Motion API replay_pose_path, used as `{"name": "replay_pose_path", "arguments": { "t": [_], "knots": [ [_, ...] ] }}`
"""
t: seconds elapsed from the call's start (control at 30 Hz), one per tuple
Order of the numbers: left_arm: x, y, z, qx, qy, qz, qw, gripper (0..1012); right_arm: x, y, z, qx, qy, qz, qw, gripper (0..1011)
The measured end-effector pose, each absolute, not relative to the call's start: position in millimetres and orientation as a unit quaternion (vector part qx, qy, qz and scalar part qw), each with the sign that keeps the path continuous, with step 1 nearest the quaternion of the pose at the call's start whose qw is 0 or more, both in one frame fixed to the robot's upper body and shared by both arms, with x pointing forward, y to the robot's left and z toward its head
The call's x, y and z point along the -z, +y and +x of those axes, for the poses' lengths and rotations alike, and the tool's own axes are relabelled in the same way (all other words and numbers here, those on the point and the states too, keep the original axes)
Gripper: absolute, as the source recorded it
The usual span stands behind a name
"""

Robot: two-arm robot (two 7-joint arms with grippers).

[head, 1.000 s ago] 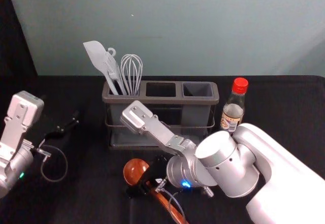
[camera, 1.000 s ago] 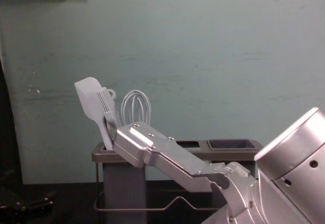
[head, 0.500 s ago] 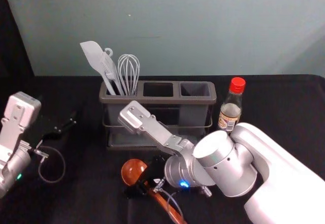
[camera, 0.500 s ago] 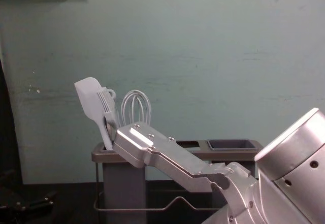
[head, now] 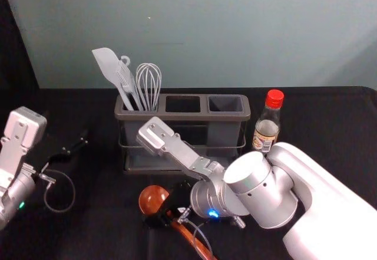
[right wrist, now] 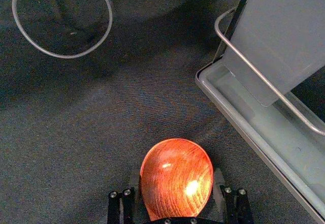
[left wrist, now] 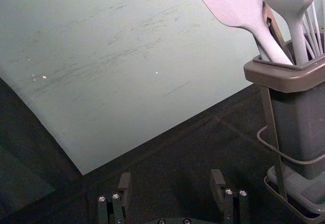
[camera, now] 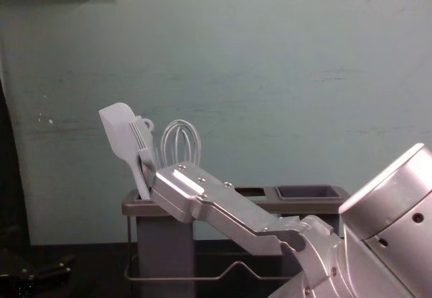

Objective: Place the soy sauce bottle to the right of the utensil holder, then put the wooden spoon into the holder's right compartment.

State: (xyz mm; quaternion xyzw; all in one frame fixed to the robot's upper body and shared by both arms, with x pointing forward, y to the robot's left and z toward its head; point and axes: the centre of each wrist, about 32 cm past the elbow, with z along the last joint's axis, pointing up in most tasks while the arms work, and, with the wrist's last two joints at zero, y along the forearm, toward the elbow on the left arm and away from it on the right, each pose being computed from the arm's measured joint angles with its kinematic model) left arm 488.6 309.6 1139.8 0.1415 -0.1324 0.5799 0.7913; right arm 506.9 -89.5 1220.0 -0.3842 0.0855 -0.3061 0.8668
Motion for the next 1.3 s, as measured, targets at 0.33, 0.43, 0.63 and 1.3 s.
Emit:
{"name": "replay_pose_path", "arguments": {
  "t": [0.33,0.43,0.63,1.3],
  "knots": [
    [-1139.8,309.7,488.6,-0.58,-0.132,0.141,0.791,1012,-1226.7,-101.0,498.0,0.32,0.059,-0.339,0.883,838],
    [-1139.8,309.7,488.6,-0.58,-0.132,0.141,0.791,1011,-1232.7,-106.6,491.3,0.322,0.037,-0.309,0.894,838],
    [-1139.8,309.7,488.6,-0.58,-0.132,0.141,0.791,1011,-1242.5,-120.7,473.6,0.315,-0.016,-0.239,0.918,838],
    [-1139.8,309.6,488.6,-0.58,-0.132,0.141,0.791,1011,-1248.8,-179.6,430.9,0.345,-0.181,0.015,0.921,838]
  ]
}}
